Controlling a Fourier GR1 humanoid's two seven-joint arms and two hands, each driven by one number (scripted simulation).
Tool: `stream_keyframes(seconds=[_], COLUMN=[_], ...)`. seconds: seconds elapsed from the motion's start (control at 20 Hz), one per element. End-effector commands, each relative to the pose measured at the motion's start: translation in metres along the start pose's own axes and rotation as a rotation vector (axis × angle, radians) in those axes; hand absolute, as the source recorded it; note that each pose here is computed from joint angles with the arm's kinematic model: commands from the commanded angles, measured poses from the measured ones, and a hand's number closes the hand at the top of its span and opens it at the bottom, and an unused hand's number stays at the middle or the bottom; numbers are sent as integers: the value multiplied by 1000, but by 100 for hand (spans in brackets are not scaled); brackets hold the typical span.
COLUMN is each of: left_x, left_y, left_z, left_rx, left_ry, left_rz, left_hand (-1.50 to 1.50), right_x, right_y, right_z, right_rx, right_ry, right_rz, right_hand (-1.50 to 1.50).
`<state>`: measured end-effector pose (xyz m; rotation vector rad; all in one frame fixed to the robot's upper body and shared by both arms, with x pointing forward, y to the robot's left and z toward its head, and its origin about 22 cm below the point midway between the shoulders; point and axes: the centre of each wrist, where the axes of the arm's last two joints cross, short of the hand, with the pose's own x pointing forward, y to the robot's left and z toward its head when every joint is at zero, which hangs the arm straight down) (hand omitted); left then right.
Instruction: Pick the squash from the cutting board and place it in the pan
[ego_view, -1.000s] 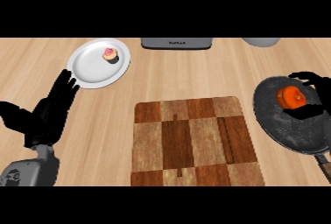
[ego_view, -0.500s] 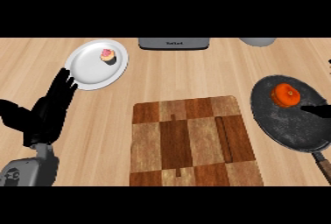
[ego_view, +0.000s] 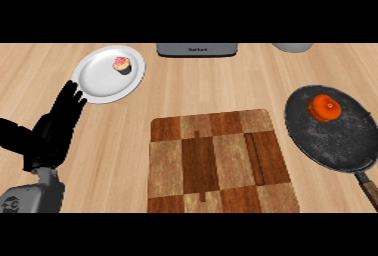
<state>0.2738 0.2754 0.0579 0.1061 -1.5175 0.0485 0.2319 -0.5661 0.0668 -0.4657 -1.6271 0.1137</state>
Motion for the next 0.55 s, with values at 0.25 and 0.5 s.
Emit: stream_keyframes(seconds=[0.25,0.5], left_x=[-14,14], left_y=[-16,-1], left_z=[6,-3], left_rx=[-2,19], left_ry=[-18,18], left_rz=[-15,7], left_hand=[0,0], right_x=[-4,-14], right_y=[-55,-46], right_z=[56,63], right_rx=[51,46], right_ry=[-69,-49], right_rz=[-80,-45], right_hand=[-150,-150])
